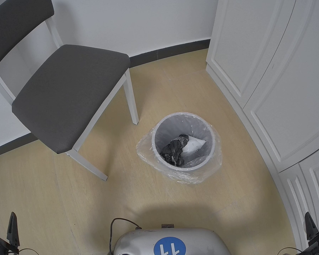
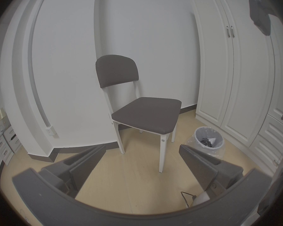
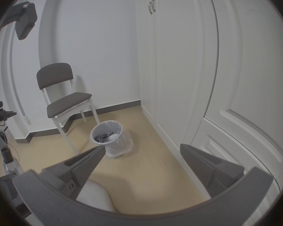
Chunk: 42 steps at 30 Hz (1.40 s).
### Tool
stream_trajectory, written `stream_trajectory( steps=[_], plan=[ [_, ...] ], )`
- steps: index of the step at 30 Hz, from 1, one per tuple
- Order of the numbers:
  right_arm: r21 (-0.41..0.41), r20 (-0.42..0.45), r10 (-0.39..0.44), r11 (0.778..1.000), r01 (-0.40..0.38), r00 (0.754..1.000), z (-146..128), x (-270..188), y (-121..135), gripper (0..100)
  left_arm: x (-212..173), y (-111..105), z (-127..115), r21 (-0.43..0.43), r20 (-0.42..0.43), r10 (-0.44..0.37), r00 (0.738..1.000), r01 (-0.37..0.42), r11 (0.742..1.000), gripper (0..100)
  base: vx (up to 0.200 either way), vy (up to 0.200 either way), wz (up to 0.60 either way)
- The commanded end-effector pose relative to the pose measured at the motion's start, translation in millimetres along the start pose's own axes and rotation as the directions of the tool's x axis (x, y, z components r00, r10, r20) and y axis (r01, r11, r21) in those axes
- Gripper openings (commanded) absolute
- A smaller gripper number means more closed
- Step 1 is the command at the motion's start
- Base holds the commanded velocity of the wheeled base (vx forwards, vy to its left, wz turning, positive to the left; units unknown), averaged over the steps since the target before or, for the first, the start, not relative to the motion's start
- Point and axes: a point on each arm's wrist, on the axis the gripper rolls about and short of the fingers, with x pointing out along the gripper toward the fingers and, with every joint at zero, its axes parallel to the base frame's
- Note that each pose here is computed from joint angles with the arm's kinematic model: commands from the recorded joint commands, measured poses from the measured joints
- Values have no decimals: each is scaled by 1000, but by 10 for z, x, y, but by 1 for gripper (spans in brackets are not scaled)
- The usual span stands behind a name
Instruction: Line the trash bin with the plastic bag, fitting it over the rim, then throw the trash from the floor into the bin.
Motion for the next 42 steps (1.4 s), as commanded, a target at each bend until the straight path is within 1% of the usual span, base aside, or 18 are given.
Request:
stream_trajectory(
  steps=[1,3,4,5,8,9,13,15,21,22,23,24,25,42],
  plan=[
    [-1,-6,-2,1000,2,1000,-53,1,-1,100,41,-12,-173,5,-16,0,1000,0,1000,100,0,0,0],
    [2,-6,-5,1000,5,1000,-53,1,-1,100,48,-14,-200,6,-21,0,1000,0,1000,100,0,0,0],
    [-4,-50,-40,999,40,998,-99,-1,-10,100,48,-14,-203,1,-24,0,1000,0,1000,100,0,0,0],
    [1,-68,-53,999,53,996,-114,-5,-13,100,48,-14,-203,0,-24,0,1000,0,1000,100,0,0,0],
    [2,-47,-48,999,48,998,-95,-3,-12,100,48,-15,-204,0,-26,-2,1000,2,1000,100,0,0,0],
    [2,-48,-46,999,47,998,-99,-2,-12,100,48,-16,-218,1,-39,-6,999,6,1000,100,0,0,0],
    [2,-47,-46,999,47,998,-95,-3,-12,100,48,-18,-221,-16,-42,-13,999,13,1000,100,0,0,0],
    [2,-47,-46,999,47,998,-98,-2,-12,100,47,-23,-224,-33,-44,-35,998,33,999,100,0,0,0],
    [2,-47,-46,999,47,998,-98,-2,-12,100,48,-26,-224,-34,-45,-47,998,46,998,100,0,0,0],
    [2,-47,-46,999,47,998,-98,-2,-12,100,47,-31,-226,-38,-44,-70,997,69,997,100,0,0,0],
    [2,-47,-46,999,47,998,-98,-2,-12,100,47,-31,-226,-38,-44,-70,997,69,997,100,0,0,0],
    [2,-47,-46,999,47,998,-98,-2,-12,100,41,-46,-280,-33,-95,-130,987,127,991,100,0,0,0],
    [3,-47,-46,999,47,998,-98,-2,-12,100,33,-48,-279,-32,-113,-140,984,137,990,100,0,0,0],
    [2,-47,-48,999,48,998,-98,-2,-11,100,34,-47,-270,-45,-103,-141,985,137,990,100,0,0,0]
  ],
)
